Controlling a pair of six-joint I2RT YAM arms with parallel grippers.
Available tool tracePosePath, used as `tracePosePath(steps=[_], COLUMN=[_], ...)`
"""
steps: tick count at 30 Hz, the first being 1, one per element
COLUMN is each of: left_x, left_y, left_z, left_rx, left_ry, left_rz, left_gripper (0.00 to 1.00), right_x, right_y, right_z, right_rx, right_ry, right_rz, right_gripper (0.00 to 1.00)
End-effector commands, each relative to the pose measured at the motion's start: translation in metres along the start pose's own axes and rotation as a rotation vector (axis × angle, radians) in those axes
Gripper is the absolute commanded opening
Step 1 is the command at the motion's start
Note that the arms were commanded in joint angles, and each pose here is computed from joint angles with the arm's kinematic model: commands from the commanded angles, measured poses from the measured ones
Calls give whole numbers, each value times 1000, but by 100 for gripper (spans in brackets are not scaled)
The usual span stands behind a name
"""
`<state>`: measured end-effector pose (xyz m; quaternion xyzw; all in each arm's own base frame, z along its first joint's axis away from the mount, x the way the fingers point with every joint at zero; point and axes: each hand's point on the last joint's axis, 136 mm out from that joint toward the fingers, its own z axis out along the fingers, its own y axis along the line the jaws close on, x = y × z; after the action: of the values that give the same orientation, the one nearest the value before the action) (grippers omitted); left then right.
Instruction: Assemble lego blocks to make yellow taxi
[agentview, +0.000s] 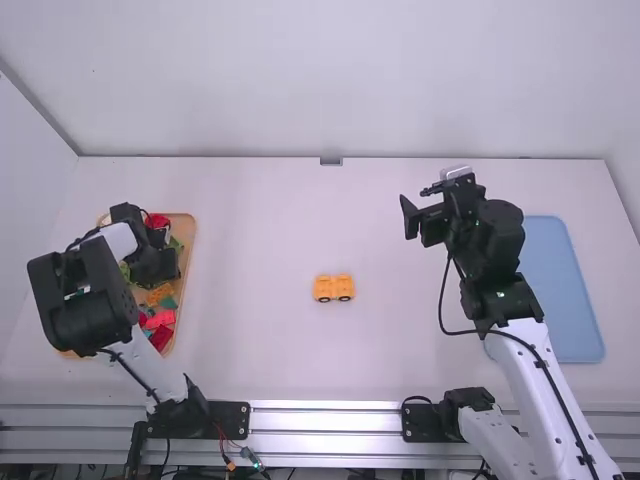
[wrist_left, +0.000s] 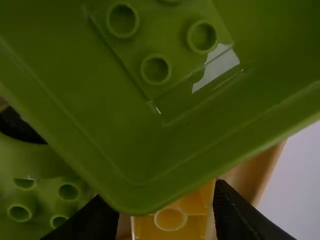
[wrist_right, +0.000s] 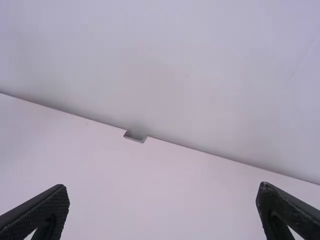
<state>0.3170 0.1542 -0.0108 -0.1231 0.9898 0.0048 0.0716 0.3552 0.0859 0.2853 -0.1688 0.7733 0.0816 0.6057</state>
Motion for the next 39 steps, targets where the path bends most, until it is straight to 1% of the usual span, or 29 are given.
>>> tracePosePath(steps=[1,3,7,9,10,14,15,16,19,20,23,25,26,28,29,30,31,32,33,34,37,39], left_x=[-2,-3,-5,-5,-5,-10,-12,-13,-17,-20,-27,-32,-33,-37,-37,-39,-41,-42,-42,-39,-27,-13], left_y=[0,1,0,0,0,1,2,3,3,3,0,-4,-7,-25,-27,-40,-64,-73,-93,-115,-163,-203], left_z=[-8,-8,-8,-8,-8,-8,-9,-10,-19,-25,-44,-61,-69,-92,-94,-103,-119,-124,-137,-151,-179,-204], left_rx=[-7,-8,-1,-3,-3,-9,-10,-17,-13,-17,-28,-32,-27,16,22,60,131,156,222,300,476,636], left_ry=[-18,-22,-30,-29,-29,-49,-55,-57,-62,-71,-120,-169,-195,-277,-283,-323,-400,-426,-488,-547,-667,-756], left_rz=[-9,-11,-13,-21,-21,-47,-64,-81,-102,-108,-132,-132,-123,-57,-48,7,97,133,211,292,474,605], left_gripper=[45,40,36,30,30,20,15,15,17,13,11,5,5,6,6,5,5,6,6,6,9,8], right_x=[-20,-21,-20,-20,-20,-20,-21,-21,-23,-25,-31,-33,-34,-33,-33,-31,-28,-26,-24,-20,-14,-10], right_y=[-1,-1,-1,-1,-1,-1,0,1,16,22,35,43,45,50,51,52,54,55,58,68,93,117], right_z=[-4,-4,-4,-4,-4,-4,-4,-4,-4,-4,-6,-7,-7,-3,-2,2,10,13,20,27,37,40], right_rx=[-1,-1,-1,-1,-1,-1,-3,-9,-83,-113,-174,-208,-219,-233,-235,-240,-252,-256,-284,-345,-529,-717], right_ry=[-43,-43,-43,-42,-42,-43,-43,-44,-56,-65,-89,-98,-101,-101,-101,-97,-89,-84,-78,-75,-92,-129], right_rz=[-3,-3,-2,-2,-2,-2,-3,-3,-9,-12,-20,-25,-27,-29,-29,-28,1,15,44,58,51,32], right_gripper=[98,99,98,98,98,99,99,99,99,99,99,98,98,99,99,98,99,99,99,98,99,99])
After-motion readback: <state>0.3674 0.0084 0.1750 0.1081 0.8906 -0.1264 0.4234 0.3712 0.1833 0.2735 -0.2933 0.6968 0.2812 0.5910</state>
